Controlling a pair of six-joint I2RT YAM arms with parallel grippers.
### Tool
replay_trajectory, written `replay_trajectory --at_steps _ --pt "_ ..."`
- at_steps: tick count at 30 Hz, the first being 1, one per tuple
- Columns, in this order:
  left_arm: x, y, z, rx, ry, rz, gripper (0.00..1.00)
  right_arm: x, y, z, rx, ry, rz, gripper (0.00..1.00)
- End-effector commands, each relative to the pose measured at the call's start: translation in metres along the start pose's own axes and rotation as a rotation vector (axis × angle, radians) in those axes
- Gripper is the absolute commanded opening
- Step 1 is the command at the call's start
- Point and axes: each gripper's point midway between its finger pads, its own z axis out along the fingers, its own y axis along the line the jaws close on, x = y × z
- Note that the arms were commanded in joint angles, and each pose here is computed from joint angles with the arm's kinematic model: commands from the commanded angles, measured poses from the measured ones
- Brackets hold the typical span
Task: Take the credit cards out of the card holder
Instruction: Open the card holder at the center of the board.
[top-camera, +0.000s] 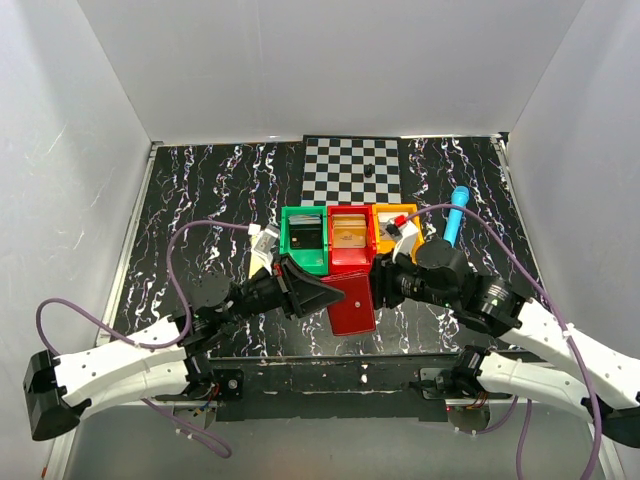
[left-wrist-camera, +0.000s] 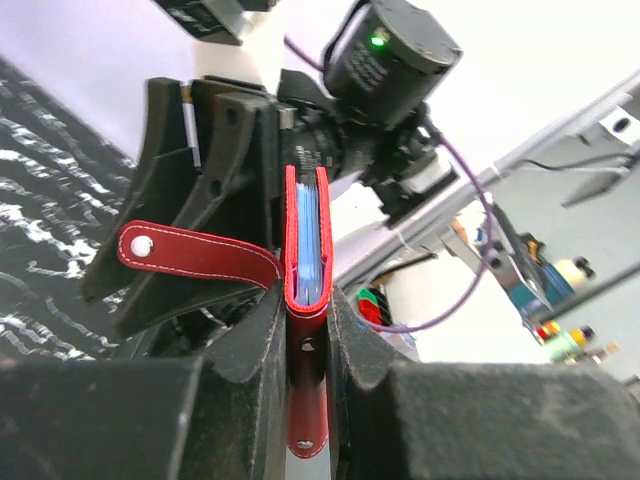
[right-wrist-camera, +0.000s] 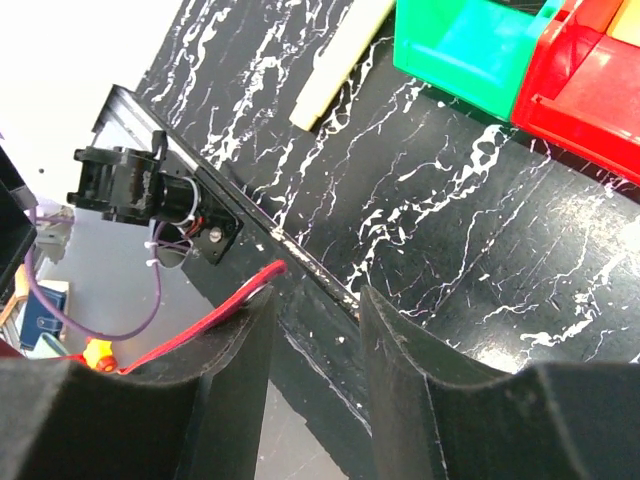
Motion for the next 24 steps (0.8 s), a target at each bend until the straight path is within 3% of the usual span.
replay_trajectory --at_steps 1,4,8,16,19,24 --pt "-0.013 -0.051 -0.003 0.255 0.000 0.050 0.00 -0.020 0.014 -0.017 -0.063 -0.084 -0.024 0.48" --pt "-0.020 -0.064 -0.017 0.396 -0.011 0.041 0.03 -0.031 0.003 -0.032 -0.010 -0.144 -0.020 0.48" --pt "-0.030 -0.050 -0.036 0.477 -0.038 -0.014 0.00 -0.044 -0.005 -0.055 0.036 -0.224 -0.012 0.49" --pt "-0.020 -0.056 -0.041 0.646 0.081 0.051 0.00 -0.077 0.025 -0.095 -0.128 -0.442 -0.048 0.57" --pt "-0.019 -0.058 -0.038 0.669 0.124 0.060 0.00 -0.079 0.039 -0.115 -0.173 -0.435 -0.112 0.67" --pt "-0.025 -0.071 -0.040 0.707 0.126 0.115 0.00 -0.076 0.073 -0.133 -0.331 -0.399 -0.183 0.74"
